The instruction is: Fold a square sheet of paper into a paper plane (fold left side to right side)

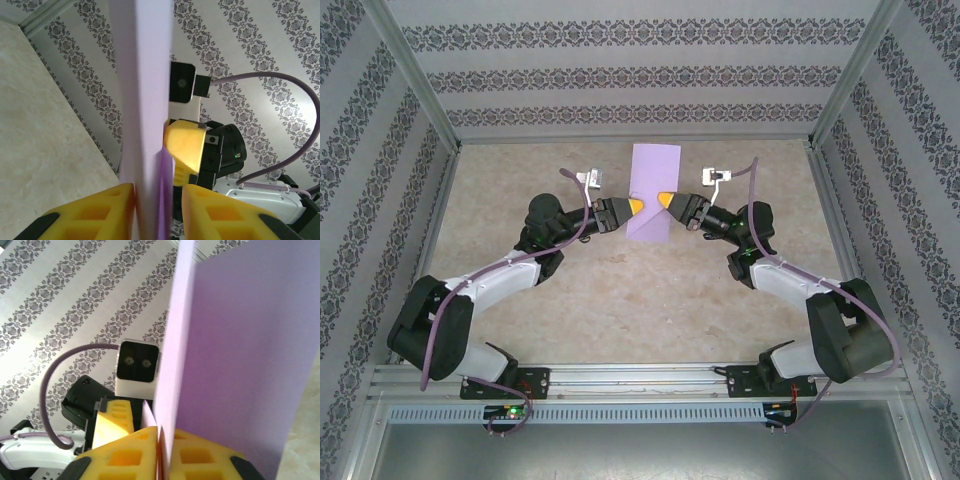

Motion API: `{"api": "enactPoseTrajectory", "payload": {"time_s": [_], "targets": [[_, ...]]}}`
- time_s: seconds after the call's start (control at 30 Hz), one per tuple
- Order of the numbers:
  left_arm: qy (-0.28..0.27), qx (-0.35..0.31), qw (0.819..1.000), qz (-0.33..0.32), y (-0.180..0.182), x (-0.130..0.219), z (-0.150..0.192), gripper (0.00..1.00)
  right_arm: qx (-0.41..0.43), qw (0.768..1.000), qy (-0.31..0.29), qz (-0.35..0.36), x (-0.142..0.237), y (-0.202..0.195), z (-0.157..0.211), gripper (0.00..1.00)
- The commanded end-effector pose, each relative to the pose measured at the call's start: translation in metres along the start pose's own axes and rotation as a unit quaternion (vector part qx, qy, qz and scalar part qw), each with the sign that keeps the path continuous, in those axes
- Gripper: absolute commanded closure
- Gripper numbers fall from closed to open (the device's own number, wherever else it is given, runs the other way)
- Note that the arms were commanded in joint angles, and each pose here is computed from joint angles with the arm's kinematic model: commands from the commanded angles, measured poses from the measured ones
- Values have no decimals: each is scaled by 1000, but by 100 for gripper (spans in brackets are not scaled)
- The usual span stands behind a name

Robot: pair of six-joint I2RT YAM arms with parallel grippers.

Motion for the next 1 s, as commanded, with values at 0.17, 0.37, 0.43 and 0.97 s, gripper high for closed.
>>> {"api": "enactPoseTrajectory", "payload": {"time_s": [0.17,0.37,0.43,0.97], "targets": [[-7,-35,999,-6,-8,2,-1,86,21,1000,-18,11,12,-1,0,72],[10,-57,995,-79,3,9,4,92,28,998,-23,59,33,-10,0,60],[25,-69,988,-134,10,15,8,94,31,994,-21,100,43,-19,4,56],[212,-374,599,-676,64,30,50,100,62,790,67,606,172,-87,40,41]]}}
Point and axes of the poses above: each hand's point on the last joint's axis, 136 mm out from that joint toward the fingers, its own x axis back along the fingers, its own y axis along the line the jaws close on, z = x × y, the point moved 5 cm from there along x, back along the fingers, and after that the axes turned 2 degrees about x, right-handed, at the moved point
